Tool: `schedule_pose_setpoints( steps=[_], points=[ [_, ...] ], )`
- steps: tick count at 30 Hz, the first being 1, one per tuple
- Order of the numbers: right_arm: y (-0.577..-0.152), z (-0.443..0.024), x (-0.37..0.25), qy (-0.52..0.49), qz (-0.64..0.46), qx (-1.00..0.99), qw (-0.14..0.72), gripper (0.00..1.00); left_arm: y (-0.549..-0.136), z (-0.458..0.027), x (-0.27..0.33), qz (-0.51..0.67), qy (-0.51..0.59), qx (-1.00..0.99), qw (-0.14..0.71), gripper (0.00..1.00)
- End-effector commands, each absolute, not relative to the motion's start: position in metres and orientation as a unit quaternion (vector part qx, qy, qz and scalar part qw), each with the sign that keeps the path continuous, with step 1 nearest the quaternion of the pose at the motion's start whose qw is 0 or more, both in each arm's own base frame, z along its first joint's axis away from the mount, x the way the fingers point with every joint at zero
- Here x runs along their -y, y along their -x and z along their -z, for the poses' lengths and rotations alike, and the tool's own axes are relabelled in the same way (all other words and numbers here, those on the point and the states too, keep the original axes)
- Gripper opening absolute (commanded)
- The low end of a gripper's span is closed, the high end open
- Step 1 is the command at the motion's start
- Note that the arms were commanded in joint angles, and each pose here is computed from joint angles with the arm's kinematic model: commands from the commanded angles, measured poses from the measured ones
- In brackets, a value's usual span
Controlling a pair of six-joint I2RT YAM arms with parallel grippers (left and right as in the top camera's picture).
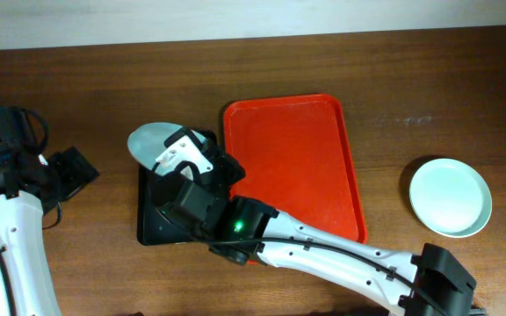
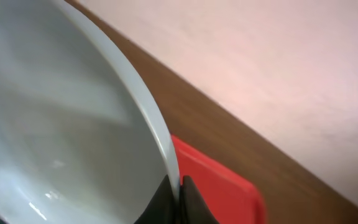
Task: Clean dirty plates on tray and stack at the side
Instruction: 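Lift the pale green plate with the right gripper over the black tray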
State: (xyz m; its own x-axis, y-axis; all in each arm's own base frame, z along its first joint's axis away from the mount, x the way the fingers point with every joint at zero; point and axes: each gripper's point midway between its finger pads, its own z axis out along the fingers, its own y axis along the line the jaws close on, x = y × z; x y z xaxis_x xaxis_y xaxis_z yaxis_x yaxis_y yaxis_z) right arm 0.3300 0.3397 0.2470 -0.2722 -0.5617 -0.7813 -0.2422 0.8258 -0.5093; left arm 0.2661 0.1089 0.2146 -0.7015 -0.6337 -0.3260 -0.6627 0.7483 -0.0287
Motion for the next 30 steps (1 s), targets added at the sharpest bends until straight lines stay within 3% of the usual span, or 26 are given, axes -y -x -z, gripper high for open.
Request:
schedule_pose_setpoints(
  steps=[1, 30],
  points=[
    [-0.3257, -0.2857, -0.3206, 0.199, 0.191, -0.763, 0.584, 0.04, -0.2674, -0.2194, -0.1108, -0.045, 0.358, -0.917, 0.168, 0.99],
    [-0.3258, -0.2940, -0.3204, 0.204, 0.210, -0.751, 0.591, 0.04, -0.2672, -0.2193, -0.1109, -0.045, 0.359, -0.917, 0.168, 0.99]
  ],
)
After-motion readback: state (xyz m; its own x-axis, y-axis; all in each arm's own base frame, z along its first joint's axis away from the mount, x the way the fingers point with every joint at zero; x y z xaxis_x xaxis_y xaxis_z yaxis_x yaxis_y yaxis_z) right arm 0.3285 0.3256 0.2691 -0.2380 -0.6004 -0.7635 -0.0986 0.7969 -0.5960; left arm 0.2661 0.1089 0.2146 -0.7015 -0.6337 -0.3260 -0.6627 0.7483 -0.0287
